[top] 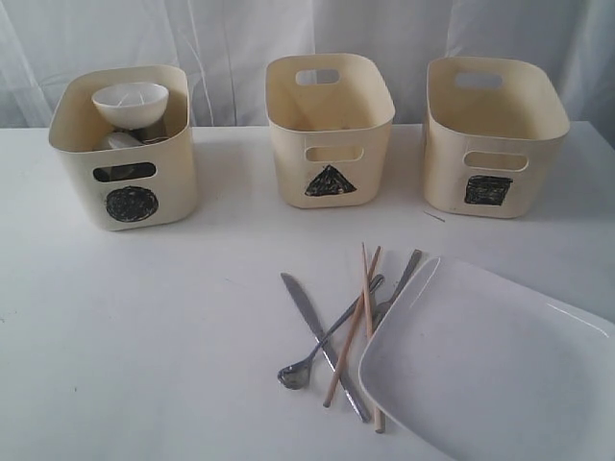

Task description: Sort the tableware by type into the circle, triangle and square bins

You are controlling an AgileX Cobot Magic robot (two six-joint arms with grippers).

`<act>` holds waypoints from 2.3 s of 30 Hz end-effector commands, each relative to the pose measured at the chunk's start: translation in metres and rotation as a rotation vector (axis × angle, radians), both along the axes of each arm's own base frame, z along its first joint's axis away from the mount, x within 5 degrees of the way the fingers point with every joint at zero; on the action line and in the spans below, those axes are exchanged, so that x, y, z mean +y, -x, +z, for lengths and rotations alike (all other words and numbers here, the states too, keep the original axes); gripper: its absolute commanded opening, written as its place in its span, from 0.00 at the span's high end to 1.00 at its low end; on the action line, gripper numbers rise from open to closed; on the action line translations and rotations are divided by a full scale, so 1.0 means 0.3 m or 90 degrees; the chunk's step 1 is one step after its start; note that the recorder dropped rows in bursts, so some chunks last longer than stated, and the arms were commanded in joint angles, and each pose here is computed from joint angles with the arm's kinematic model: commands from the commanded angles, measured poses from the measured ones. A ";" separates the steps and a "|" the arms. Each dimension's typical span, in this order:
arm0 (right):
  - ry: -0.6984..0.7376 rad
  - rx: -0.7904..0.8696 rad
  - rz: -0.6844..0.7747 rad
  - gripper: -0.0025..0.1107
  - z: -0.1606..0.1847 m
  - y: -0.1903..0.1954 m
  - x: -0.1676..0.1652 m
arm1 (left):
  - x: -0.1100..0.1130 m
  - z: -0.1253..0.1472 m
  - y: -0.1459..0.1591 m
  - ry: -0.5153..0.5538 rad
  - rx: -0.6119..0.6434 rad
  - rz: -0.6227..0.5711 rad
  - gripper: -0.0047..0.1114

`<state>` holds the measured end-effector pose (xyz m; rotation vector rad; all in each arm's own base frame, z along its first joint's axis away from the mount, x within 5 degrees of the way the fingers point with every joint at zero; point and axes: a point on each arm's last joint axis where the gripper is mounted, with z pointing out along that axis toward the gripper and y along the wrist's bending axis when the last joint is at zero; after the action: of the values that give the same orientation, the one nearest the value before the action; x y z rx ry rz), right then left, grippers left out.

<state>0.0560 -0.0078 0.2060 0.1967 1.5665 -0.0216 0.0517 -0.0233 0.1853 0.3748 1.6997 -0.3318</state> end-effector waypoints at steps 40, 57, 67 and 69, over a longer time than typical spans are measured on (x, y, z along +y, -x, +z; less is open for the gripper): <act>0.002 -0.008 0.001 0.98 -0.001 0.000 0.000 | -0.003 -0.020 0.006 -0.047 0.015 -0.016 0.59; 0.002 -0.009 0.001 0.98 0.000 0.000 0.000 | -0.011 -0.020 0.010 -0.089 -0.006 -0.042 0.59; 0.002 -0.009 0.001 0.98 0.000 0.000 0.000 | -0.011 -0.019 0.009 -0.089 -0.008 -0.042 0.59; 0.002 -0.009 0.001 0.98 0.000 0.000 0.000 | -0.011 -0.019 0.009 -0.089 -0.008 -0.042 0.59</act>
<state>0.0560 -0.0078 0.2060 0.1967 1.5665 -0.0216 0.0492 -0.0264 0.1806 0.5419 1.7043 -0.2516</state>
